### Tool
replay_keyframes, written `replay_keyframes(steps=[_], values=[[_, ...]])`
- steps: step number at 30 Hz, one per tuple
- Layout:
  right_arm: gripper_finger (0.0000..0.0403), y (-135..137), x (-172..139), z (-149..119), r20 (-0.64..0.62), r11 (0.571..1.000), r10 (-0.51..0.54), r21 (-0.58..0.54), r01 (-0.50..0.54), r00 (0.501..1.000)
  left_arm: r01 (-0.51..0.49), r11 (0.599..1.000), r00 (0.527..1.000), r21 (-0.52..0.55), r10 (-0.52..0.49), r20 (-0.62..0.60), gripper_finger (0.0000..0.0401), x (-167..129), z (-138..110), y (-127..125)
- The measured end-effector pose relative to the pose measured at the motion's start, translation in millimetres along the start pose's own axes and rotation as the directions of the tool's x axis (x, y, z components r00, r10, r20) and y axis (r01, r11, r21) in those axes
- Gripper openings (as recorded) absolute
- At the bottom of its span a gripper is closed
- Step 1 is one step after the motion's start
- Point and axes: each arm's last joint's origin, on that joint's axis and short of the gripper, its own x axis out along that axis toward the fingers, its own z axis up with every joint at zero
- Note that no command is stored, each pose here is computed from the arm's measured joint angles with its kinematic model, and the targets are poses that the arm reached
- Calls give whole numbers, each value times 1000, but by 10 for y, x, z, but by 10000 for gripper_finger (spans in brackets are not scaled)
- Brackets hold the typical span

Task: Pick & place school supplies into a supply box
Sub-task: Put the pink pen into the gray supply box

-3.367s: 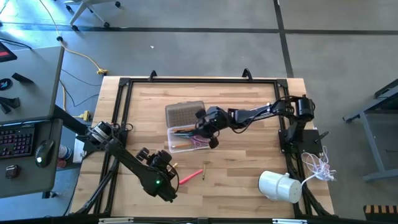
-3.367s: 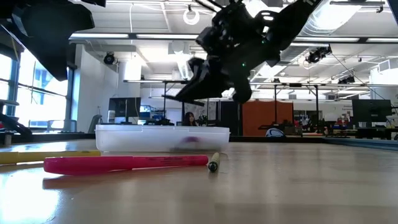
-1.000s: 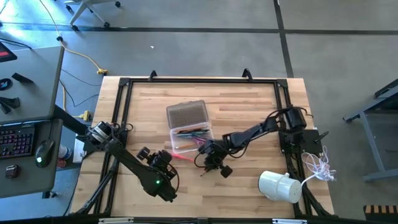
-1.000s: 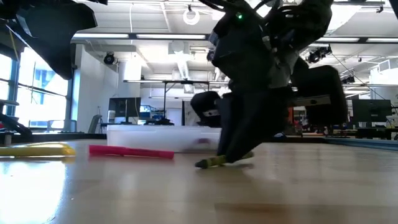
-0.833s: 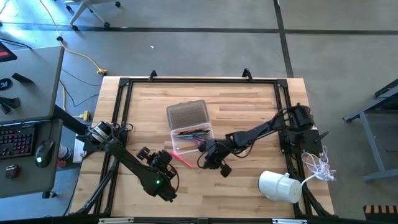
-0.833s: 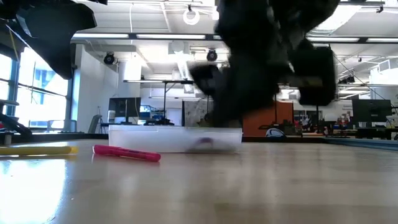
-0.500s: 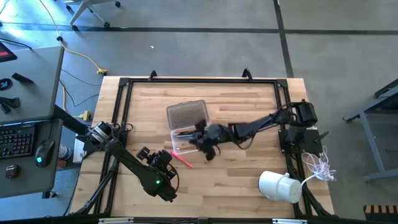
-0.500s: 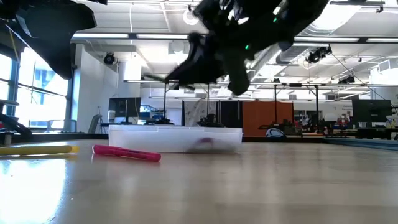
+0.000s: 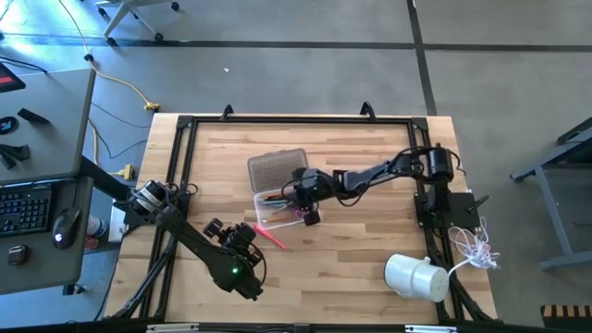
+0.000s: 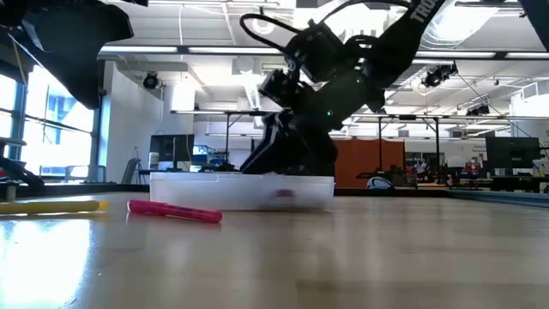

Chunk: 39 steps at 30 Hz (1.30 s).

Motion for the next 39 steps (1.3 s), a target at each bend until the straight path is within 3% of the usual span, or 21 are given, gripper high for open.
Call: replay_keyframes(steps=[4, 9, 15, 19, 25, 29, 35, 39], values=[[137, 150, 17, 103, 34, 999, -35, -16, 35, 999, 0, 1000, 1000, 0, 0, 0, 88, 0, 0, 0], [162, 489, 22, 301, 101, 996, -86, 42, 82, 991, 0, 1000, 1000, 0, 0, 0, 88, 0, 0, 0], [166, 1049, -22, 454, 128, 983, -63, 178, 40, 990, 1, 1000, 1000, -3, -1, 15, 88, 0, 4, 0], [163, 1278, -69, 531, 161, 971, -95, 232, 56, 982, 0, 1000, 1000, -6, 0, 23, 88, 6, 17, -1], [163, 1411, 136, 646, 141, 963, -69, 267, 29, 988, -4, 1000, 1000, -20, 3, -6, 88, 30, 129, -10], [163, 1451, 345, 659, 28, 962, -117, 253, 106, 993, 12, 999, 1000, -30, -12, -27, 88, 6, 240, -22], [163, 1448, 469, 676, -51, 914, -206, 348, 210, 977, 28, 999, 999, -21, -29, -33, 88, -33, 270, -28], [162, 1406, 523, 605, -79, 870, -187, 450, 202, 979, 27, 1000, 998, -16, -28, -60, 88, -34, 261, -28]])
